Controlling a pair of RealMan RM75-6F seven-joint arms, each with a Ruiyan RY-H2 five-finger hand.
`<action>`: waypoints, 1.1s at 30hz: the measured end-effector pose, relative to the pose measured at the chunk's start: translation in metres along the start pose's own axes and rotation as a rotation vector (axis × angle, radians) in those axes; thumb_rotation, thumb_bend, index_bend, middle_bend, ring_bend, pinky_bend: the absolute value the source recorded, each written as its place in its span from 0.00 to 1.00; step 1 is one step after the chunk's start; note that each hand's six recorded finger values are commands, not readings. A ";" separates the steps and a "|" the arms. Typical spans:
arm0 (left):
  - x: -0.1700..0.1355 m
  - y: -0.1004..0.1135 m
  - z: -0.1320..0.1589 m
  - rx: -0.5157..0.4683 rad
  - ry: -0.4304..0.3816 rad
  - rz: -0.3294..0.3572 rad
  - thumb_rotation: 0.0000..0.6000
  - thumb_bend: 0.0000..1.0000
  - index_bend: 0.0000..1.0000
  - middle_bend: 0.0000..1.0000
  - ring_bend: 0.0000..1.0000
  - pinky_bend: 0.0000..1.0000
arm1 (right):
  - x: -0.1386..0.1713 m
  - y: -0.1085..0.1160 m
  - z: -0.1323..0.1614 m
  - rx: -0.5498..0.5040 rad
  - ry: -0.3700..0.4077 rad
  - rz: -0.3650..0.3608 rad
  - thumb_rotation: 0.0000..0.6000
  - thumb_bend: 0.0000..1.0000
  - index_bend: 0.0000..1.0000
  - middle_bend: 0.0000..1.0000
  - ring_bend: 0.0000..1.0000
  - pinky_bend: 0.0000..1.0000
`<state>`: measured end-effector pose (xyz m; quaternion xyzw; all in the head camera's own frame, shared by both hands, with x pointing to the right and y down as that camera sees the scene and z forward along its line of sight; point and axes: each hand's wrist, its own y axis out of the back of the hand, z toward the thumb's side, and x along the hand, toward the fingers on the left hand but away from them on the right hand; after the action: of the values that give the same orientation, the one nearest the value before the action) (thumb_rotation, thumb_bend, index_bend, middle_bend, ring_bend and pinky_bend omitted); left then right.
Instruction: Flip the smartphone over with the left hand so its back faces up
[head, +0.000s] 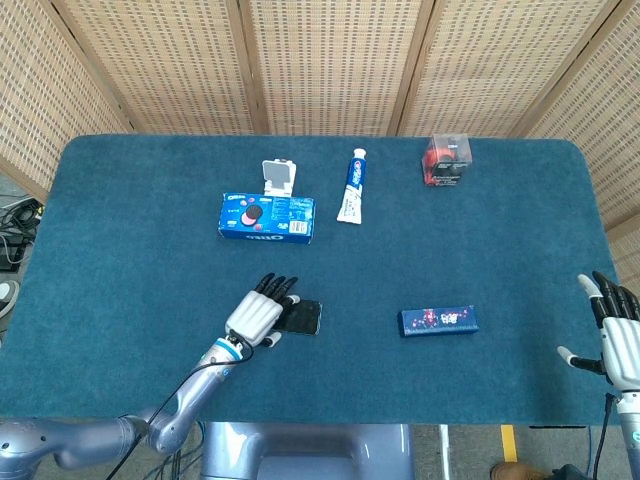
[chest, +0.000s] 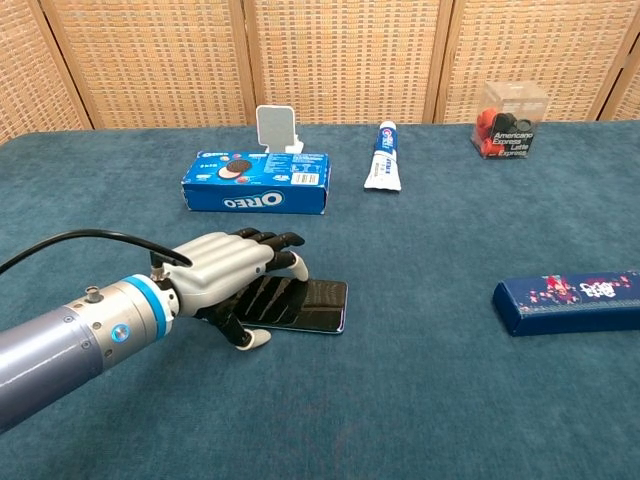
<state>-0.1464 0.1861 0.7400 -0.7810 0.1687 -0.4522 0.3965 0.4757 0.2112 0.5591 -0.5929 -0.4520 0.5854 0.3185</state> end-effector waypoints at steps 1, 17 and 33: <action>0.001 0.000 0.001 -0.001 -0.001 0.000 1.00 0.35 0.26 0.00 0.00 0.00 | 0.000 0.000 0.000 0.000 0.000 0.000 1.00 0.00 0.05 0.00 0.00 0.00; 0.011 0.011 -0.001 0.034 0.013 0.016 1.00 0.67 0.34 0.00 0.00 0.00 | 0.000 0.000 0.000 -0.003 0.001 0.002 1.00 0.00 0.05 0.00 0.00 0.00; 0.036 0.042 0.002 0.091 0.037 0.040 1.00 0.65 0.32 0.00 0.00 0.00 | -0.002 -0.005 -0.001 0.009 -0.005 0.018 1.00 0.00 0.05 0.00 0.00 0.00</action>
<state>-0.1217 0.1378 0.7275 -0.7502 0.1706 -0.4658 0.4373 0.4761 0.2119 0.5648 -0.5940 -0.4448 0.5919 0.3146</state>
